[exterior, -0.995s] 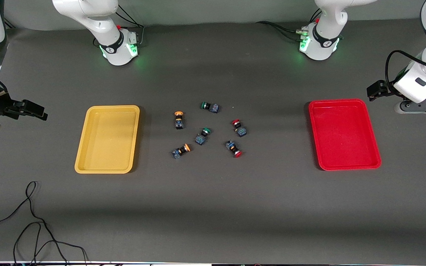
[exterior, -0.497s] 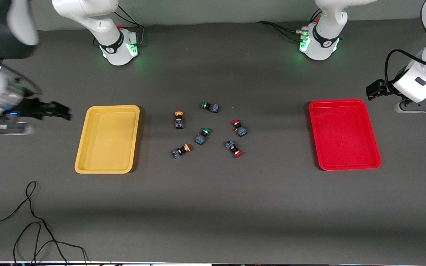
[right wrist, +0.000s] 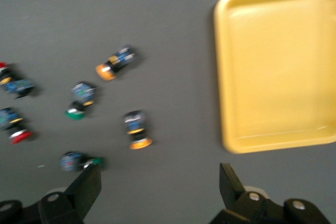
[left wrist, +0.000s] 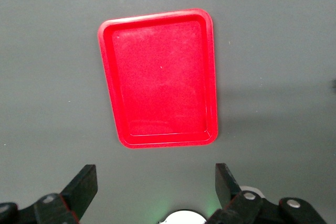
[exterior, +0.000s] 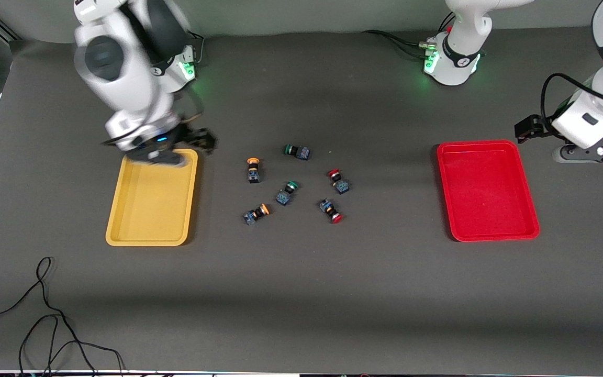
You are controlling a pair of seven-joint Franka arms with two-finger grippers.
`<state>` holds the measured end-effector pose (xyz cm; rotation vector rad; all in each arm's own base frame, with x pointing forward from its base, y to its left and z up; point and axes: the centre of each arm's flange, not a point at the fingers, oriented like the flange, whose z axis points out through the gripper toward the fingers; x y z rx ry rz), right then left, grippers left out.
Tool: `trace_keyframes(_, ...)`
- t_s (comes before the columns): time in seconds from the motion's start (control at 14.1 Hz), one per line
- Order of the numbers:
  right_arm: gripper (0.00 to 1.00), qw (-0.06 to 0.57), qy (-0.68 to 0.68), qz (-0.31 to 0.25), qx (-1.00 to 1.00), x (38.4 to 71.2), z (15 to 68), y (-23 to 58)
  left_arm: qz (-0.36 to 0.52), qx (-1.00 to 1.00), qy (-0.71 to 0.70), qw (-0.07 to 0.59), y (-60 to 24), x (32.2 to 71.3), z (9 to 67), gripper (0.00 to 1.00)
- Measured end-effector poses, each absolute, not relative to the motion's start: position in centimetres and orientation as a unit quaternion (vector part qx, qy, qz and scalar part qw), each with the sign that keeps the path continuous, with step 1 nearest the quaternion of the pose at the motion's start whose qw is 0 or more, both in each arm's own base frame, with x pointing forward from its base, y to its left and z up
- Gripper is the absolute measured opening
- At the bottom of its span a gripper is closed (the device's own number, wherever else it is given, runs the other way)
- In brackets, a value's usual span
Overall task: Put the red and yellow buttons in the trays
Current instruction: 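Reach the right gripper to an orange button while the left gripper reaches a red button, then grasp the orange button with the right gripper while the left gripper grasps the red button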
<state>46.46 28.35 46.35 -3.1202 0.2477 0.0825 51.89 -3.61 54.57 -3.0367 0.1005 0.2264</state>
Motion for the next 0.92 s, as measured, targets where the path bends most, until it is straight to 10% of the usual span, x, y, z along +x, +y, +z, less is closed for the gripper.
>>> trace_keyframes(0.92, 1.00, 0.026, 0.059, -0.019, -0.998, 41.7, 26.6, 31.0, 0.089, -0.994, -0.025, 0.065, -25.2, 53.1, 40.0, 1.00)
